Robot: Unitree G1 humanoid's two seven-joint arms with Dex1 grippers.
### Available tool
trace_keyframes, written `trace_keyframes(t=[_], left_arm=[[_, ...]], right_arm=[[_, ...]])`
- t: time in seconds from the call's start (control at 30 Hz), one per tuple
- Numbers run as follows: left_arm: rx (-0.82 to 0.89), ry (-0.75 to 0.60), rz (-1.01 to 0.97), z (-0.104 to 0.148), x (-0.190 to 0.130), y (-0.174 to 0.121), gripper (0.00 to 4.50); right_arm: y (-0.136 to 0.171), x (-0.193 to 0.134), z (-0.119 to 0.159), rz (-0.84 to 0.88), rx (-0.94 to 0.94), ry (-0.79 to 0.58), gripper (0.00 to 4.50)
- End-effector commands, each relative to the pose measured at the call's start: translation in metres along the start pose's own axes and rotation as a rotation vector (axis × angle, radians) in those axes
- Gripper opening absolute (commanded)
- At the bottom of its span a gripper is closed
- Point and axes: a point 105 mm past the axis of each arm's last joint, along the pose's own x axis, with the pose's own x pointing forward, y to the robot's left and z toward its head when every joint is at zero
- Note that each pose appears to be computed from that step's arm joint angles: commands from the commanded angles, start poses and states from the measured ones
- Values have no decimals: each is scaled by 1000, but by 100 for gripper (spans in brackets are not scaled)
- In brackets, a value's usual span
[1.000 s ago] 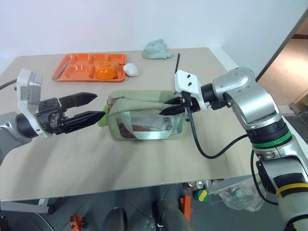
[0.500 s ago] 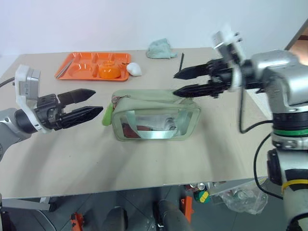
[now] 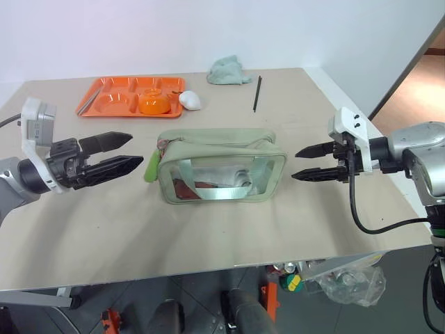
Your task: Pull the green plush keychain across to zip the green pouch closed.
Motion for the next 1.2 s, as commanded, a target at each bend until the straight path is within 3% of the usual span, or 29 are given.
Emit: trace_keyframes(t=[0.03, 0.6, 0.63, 0.7, 0.87, 1.03, 1.2], left_arm=[[29, -5, -1, 5, -1, 1, 450], [21, -2, -38, 1, 8, -5, 450], [21, -2, -36, 2, 8, -5, 450], [21, -3, -33, 1, 8, -5, 450], [15, -9, -16, 0, 6, -4, 450], [-35, -37, 73, -7, -3, 11, 450], [-156, 59, 260, -53, -22, 40, 450]], right_arm=[[1, 1, 14, -17, -59, -26, 310], [4, 13, 45, 56, -76, -112, 310], [5, 14, 45, 64, -76, -112, 250], [9, 16, 43, 84, -81, -111, 202], [10, 18, 42, 96, -80, -111, 21], [12, 20, 42, 114, -91, -118, 6], [9, 27, 41, 91, -84, -119, 6]])
